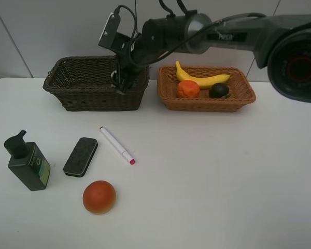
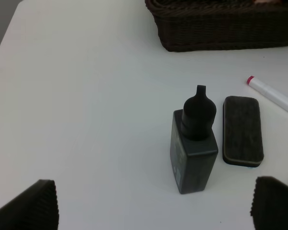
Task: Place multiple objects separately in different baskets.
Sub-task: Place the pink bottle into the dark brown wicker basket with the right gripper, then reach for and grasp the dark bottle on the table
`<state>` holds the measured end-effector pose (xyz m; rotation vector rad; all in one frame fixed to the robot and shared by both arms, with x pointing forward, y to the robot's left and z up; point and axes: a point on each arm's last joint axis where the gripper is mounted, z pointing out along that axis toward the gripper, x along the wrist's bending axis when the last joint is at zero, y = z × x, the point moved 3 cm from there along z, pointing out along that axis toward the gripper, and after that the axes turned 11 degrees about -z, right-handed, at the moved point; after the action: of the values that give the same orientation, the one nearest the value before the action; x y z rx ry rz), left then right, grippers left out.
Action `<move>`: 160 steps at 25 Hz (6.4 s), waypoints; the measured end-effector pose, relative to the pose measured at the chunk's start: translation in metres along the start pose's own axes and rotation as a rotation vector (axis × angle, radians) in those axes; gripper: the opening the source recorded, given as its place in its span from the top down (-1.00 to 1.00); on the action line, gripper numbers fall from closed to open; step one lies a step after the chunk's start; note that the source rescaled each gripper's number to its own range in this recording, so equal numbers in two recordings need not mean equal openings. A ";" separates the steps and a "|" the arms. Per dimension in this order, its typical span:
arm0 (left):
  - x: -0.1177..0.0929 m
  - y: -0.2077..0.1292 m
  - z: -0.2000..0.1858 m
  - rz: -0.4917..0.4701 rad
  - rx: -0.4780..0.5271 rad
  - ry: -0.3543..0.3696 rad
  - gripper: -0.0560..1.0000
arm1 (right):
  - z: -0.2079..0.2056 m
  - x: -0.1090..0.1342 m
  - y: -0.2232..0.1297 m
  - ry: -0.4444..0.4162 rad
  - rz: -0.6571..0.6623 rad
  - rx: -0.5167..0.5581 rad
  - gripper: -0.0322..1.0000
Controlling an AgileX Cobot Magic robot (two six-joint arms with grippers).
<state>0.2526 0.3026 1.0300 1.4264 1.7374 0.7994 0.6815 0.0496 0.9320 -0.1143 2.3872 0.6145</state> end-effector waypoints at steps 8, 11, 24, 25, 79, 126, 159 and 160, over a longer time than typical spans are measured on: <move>0.000 0.000 0.000 0.000 0.000 0.000 -1.00 | -0.001 -0.001 0.000 0.001 0.011 0.000 -0.95; 0.000 0.000 0.000 0.000 0.000 0.000 -1.00 | -0.007 -0.003 0.001 0.014 0.011 0.008 -0.95; 0.000 0.000 0.000 0.000 0.000 0.000 -1.00 | -0.123 -0.033 0.022 0.148 0.018 0.083 -0.95; 0.000 0.000 0.000 0.000 0.000 0.000 -1.00 | -0.134 -0.033 0.022 0.171 0.019 0.098 -0.95; 0.000 0.000 0.000 0.000 0.000 0.000 -1.00 | -0.463 0.225 -0.155 -0.154 0.737 -0.078 -0.96; 0.000 0.000 0.000 0.000 0.000 0.000 -1.00 | -0.488 0.233 -0.174 -0.767 1.128 0.241 -0.96; -0.029 0.098 0.058 -0.067 0.371 -0.001 -1.00 | -0.487 0.233 -0.174 -0.766 1.128 0.240 -0.96; -0.030 0.103 0.065 -0.070 0.388 0.006 -1.00 | -0.487 0.233 -0.174 -0.766 1.127 0.240 -0.96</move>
<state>0.3644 0.2933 1.0859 1.6000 2.0121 0.4425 0.2572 -0.3102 1.0442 1.3791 1.5633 0.6571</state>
